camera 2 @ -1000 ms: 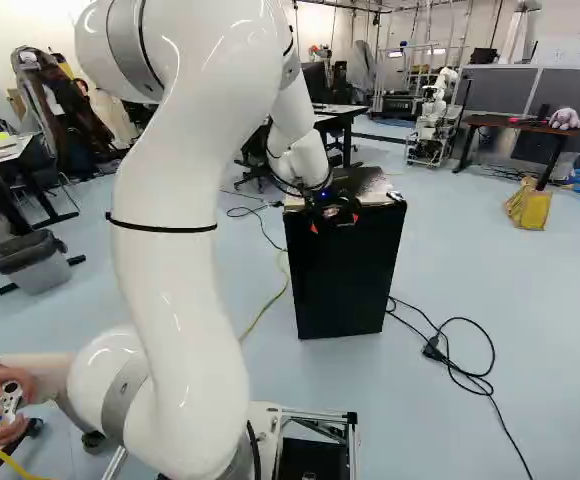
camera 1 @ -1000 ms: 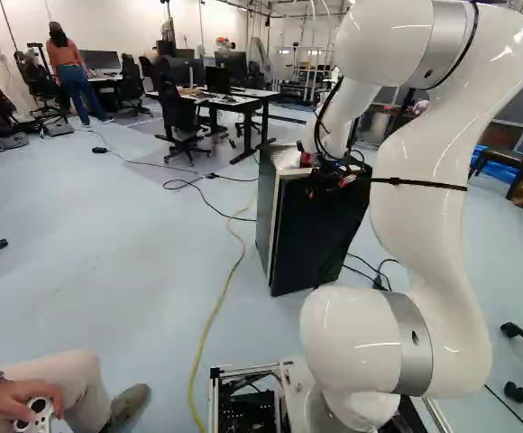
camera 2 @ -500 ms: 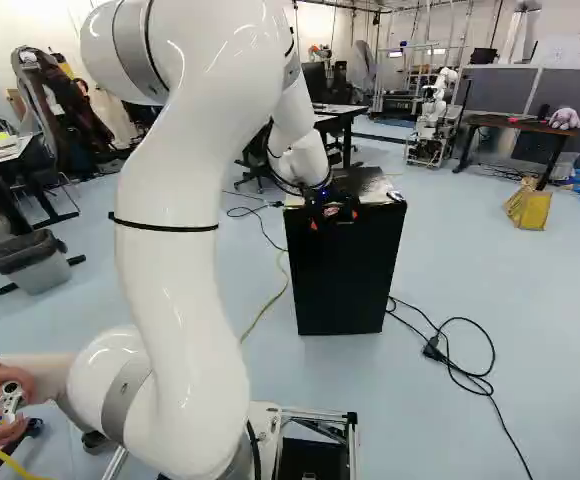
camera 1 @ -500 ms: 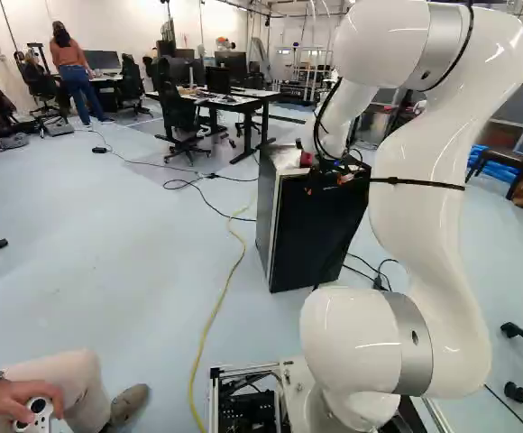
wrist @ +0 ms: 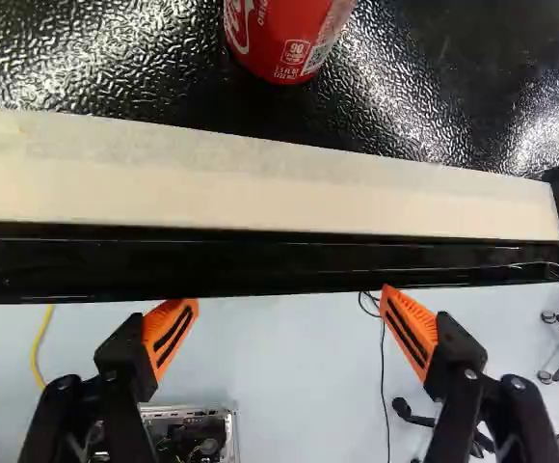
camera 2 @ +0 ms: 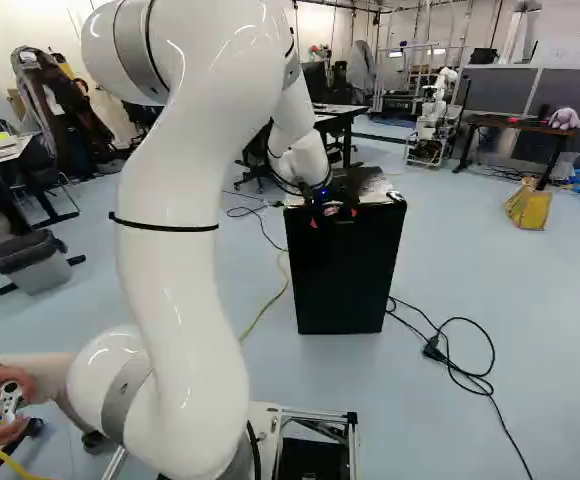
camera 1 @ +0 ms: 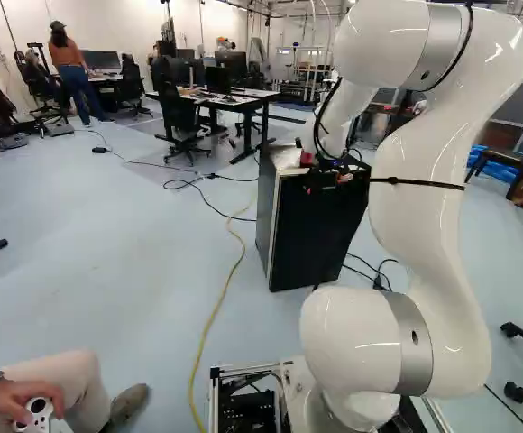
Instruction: Grab a drink from the fridge
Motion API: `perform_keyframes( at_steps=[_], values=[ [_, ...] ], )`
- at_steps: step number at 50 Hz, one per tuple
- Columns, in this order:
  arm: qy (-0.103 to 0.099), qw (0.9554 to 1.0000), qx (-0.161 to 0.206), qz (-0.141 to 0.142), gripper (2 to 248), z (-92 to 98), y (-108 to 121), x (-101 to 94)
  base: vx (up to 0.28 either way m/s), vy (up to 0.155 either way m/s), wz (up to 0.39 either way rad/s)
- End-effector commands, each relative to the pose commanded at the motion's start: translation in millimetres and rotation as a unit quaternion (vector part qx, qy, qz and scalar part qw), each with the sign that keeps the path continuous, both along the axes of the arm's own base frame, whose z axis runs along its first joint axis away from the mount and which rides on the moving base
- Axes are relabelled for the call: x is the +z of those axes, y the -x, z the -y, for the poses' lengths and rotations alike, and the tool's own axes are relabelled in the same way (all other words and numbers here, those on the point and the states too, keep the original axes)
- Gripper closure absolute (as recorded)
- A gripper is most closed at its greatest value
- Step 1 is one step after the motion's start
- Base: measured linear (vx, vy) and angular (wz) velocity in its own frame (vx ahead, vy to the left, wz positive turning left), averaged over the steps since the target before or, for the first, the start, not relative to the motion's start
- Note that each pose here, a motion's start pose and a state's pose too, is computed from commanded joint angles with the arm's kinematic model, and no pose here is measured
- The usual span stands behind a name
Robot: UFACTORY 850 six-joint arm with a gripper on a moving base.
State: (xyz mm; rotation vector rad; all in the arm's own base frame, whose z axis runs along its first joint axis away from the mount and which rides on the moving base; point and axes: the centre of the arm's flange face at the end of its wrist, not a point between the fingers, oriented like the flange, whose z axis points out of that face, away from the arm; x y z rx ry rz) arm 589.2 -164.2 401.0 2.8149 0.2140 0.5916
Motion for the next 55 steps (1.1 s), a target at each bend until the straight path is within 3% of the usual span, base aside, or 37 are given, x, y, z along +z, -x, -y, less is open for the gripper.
perform_keyframes(
  at_steps=[22,42,55],
  values=[
    [-0.002,1.0,0.001,0.001,3,-2.6,10,1.0,0.0,0.0,0.0],
    [-0.007,0.9999,0.002,-0.011,3,-15.5,44,2.6,0.0,0.0,0.0],
    [-0.028,0.9993,-0.021,-0.013,3,-26.4,69,3.2,0.0,0.0,0.0]
  ],
)
